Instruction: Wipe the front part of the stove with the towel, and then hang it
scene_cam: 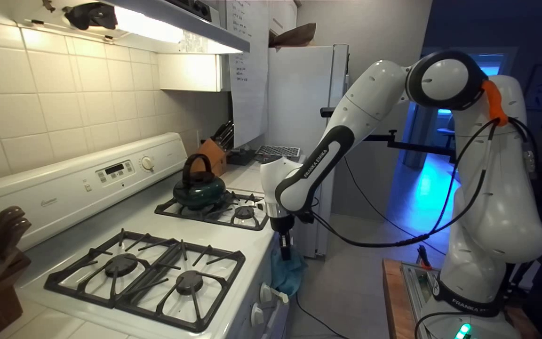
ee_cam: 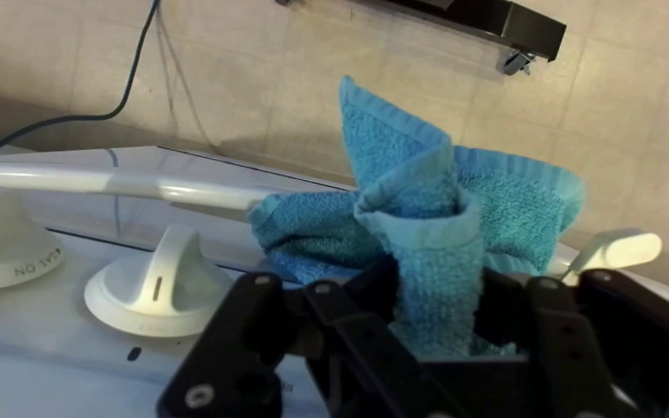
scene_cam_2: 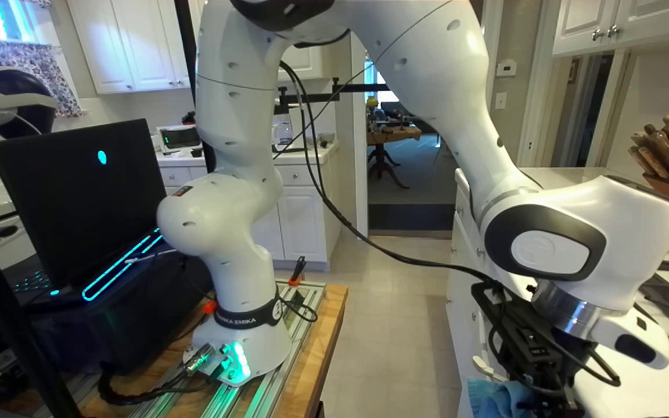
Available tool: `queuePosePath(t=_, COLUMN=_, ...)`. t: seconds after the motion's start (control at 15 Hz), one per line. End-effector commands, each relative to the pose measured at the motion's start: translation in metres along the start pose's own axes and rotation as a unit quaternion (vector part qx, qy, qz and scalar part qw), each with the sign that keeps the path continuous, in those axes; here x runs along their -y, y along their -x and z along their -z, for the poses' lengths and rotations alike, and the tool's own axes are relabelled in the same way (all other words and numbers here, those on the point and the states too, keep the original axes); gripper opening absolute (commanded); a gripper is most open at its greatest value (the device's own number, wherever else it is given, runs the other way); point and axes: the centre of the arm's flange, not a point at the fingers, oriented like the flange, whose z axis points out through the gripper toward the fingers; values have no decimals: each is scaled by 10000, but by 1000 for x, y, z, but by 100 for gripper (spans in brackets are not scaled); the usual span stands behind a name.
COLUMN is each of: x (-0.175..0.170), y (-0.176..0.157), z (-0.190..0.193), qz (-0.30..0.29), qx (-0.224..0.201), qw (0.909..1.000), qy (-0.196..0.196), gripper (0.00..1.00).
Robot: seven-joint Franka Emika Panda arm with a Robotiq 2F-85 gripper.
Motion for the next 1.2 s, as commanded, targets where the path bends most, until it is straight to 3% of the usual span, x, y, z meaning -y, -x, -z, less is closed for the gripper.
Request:
queuePosePath(t=0.0, x=13, y=3, z=1, qz=-89, qx=-142, qw=9998, qy=104, gripper=3)
queuePosePath(t=0.4, x=28, y=-2, z=8, qz=-251, qx=0, qw=9992, qy=-317, gripper=3)
queuePosePath(t=0.73, x=25, y=2, z=0, qz=-797, qx=350, qw=9944, qy=-602, gripper=3)
queuePosePath(t=1.13, x=6, y=16, z=11, qz=-1437, qx=92, qw=9875, qy=-634, gripper=3)
